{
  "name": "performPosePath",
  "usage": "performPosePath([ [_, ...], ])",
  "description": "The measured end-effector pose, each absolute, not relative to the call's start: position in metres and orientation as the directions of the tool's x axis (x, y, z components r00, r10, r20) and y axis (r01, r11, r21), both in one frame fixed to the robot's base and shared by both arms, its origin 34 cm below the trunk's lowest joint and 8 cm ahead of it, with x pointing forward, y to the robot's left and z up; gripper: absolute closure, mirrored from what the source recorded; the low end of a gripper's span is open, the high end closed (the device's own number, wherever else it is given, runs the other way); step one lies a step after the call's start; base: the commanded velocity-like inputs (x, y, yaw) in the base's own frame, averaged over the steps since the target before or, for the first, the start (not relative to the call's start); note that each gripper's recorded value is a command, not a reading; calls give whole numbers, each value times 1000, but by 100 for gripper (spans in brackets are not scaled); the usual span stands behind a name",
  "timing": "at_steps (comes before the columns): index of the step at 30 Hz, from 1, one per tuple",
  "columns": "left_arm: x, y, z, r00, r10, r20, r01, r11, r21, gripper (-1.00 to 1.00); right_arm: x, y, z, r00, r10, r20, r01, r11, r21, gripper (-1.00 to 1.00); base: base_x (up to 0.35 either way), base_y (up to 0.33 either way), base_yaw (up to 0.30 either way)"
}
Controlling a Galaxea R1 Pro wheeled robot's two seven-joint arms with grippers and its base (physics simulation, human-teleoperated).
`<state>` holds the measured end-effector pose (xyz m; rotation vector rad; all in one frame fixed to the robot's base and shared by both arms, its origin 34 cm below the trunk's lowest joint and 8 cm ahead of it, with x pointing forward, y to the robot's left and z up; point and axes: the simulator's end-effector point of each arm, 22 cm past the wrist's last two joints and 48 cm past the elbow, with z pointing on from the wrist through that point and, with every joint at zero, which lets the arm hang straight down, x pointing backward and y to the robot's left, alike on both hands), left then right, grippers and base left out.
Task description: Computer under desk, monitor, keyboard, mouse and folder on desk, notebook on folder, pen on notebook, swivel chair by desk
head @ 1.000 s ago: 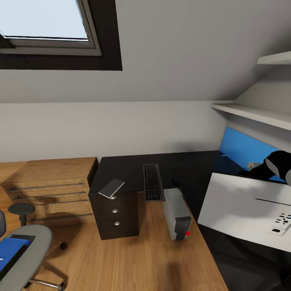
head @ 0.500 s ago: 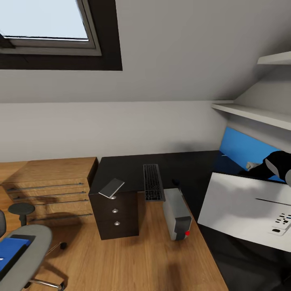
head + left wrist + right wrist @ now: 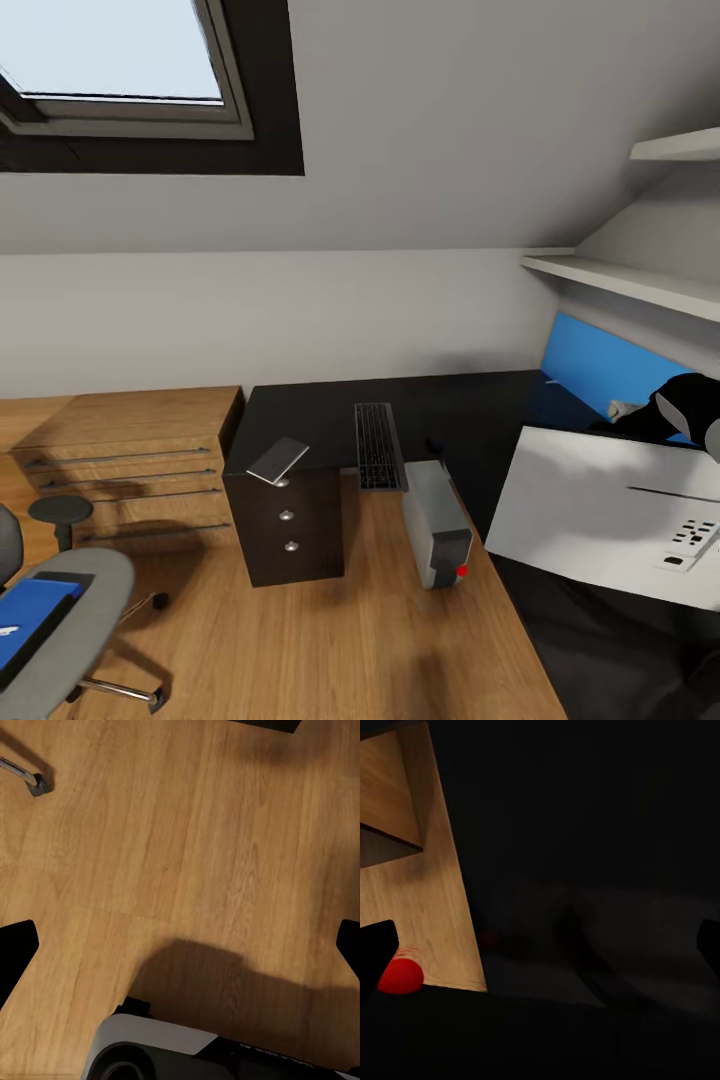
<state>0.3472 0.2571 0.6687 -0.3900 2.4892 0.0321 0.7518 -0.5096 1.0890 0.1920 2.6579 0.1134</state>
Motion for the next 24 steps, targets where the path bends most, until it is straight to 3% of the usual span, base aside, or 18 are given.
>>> performPosePath([
  [24, 347, 257, 669, -769, -270, -579, -285, 956, -67, -100, 753, -511, 1091, -878, 152, -454, 115, 987, 108, -100, -50, 0, 0],
])
